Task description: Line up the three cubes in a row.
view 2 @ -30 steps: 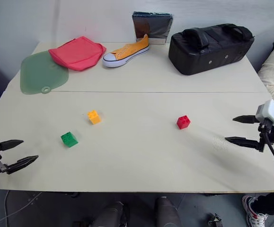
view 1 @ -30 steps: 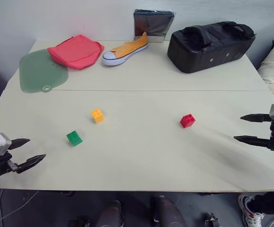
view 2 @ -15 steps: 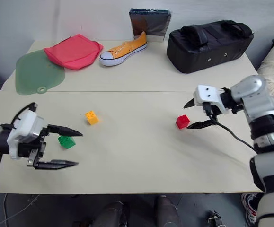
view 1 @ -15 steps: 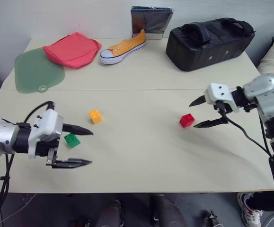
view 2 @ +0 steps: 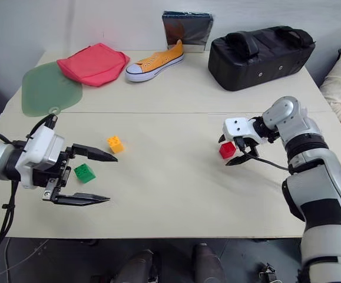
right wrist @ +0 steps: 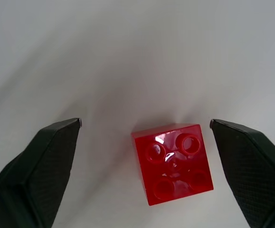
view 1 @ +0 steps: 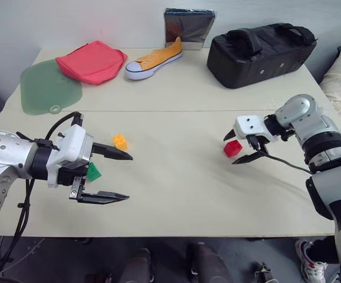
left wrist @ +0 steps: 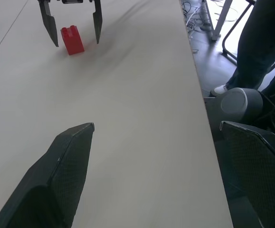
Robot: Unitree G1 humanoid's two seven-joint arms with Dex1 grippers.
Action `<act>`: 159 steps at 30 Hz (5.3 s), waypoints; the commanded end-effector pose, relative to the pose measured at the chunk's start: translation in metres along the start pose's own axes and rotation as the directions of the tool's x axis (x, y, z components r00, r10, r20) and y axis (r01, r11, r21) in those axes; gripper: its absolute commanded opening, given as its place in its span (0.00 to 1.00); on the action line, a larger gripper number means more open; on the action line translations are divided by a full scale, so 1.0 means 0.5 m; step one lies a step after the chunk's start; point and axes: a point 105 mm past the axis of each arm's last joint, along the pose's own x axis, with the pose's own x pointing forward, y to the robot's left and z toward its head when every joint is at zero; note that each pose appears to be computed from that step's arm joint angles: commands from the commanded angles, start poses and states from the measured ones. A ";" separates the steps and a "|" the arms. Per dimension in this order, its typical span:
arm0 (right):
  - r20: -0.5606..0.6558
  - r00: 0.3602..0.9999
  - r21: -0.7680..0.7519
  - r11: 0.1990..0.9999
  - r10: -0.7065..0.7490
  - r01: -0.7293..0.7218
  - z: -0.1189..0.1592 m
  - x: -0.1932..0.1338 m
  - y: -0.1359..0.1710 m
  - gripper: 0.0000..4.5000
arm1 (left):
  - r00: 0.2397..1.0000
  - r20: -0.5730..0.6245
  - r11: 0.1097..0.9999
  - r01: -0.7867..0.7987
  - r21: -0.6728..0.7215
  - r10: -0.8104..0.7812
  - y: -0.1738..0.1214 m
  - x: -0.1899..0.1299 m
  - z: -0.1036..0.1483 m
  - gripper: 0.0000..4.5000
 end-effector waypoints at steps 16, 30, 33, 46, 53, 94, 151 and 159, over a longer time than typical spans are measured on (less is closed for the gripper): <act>0.333 0.943 0.120 0.993 -0.027 -0.014 0.077 -0.029 0.050 0.33 | 0.997 0.067 0.998 0.026 0.062 -0.030 0.012 0.033 0.013 1.00; 0.121 0.992 0.159 0.987 -0.021 0.001 0.078 -0.010 0.260 0.33 | 0.969 0.132 0.969 0.189 0.158 -0.211 0.001 0.084 0.046 1.00; 0.116 0.993 0.193 0.981 -0.008 -0.015 0.072 -0.007 0.272 0.33 | 0.968 0.136 0.969 0.190 0.159 -0.212 0.004 0.085 0.047 1.00; 0.051 0.998 0.189 0.982 -0.030 0.020 0.046 0.021 0.280 0.33 | 0.972 0.115 0.966 0.181 0.185 -0.204 0.008 0.088 0.040 1.00; 0.076 0.997 0.195 0.981 -0.017 0.002 0.056 0.018 0.284 0.64 | 0.973 0.116 0.967 0.174 0.186 -0.198 0.014 0.094 0.038 1.00; 0.564 0.808 0.189 0.979 -0.169 0.072 0.203 -0.176 0.171 1.00 | 0.845 -0.261 0.832 -0.519 -0.193 0.467 0.014 -0.206 -0.221 1.00; 0.421 0.900 0.257 0.966 -0.112 0.000 0.155 -0.084 0.345 1.00 | 0.984 -0.093 0.985 0.160 0.061 -0.154 0.024 0.301 -0.056 0.34; 0.409 0.907 0.267 0.964 -0.102 -0.012 0.153 -0.084 0.360 1.00 | 0.972 -0.169 0.981 0.178 0.077 -0.163 -0.017 0.319 -0.087 0.34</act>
